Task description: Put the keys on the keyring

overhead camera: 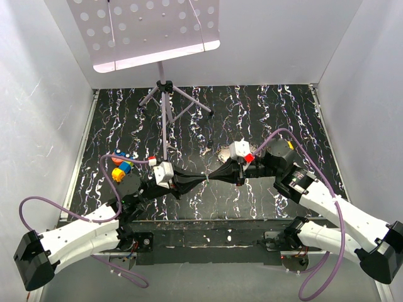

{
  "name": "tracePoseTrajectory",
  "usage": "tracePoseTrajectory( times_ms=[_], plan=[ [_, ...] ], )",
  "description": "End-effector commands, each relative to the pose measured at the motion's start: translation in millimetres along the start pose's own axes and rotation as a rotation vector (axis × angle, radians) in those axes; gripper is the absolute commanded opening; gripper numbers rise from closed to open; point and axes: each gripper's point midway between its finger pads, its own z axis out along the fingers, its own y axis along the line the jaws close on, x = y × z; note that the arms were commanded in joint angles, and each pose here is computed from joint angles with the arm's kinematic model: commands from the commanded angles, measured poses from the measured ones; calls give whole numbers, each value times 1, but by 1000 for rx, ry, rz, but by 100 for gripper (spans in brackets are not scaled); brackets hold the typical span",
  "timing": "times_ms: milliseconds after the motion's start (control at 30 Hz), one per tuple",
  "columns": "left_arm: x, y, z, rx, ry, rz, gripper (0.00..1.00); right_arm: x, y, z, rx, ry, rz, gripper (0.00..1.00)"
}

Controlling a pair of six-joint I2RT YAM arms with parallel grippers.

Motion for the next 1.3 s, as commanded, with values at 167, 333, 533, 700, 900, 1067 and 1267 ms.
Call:
tracePoseTrajectory(
  times_ms=[167,333,533,700,900,1067,1267],
  plan=[
    [-6,-3,2,23,-24,5,5,-27,0,1,-22,-64,-67,1],
    [-9,-4,2,25,-32,6,4,-24,1,1,-25,-52,-60,1],
    [-10,-4,3,29,-36,5,3,-23,2,0,-31,-48,-62,1],
    [-11,-5,2,32,-37,8,0,-21,2,0,-34,-42,-61,1],
    [-9,-5,2,30,-30,-1,0,-18,2,0,-30,-33,-58,1],
    [-4,-3,1,14,-14,-14,0,-18,1,0,-26,-29,-62,8],
    [-1,0,-1,-9,-5,-25,0,-17,0,-1,-19,-24,-68,24]
  ],
)
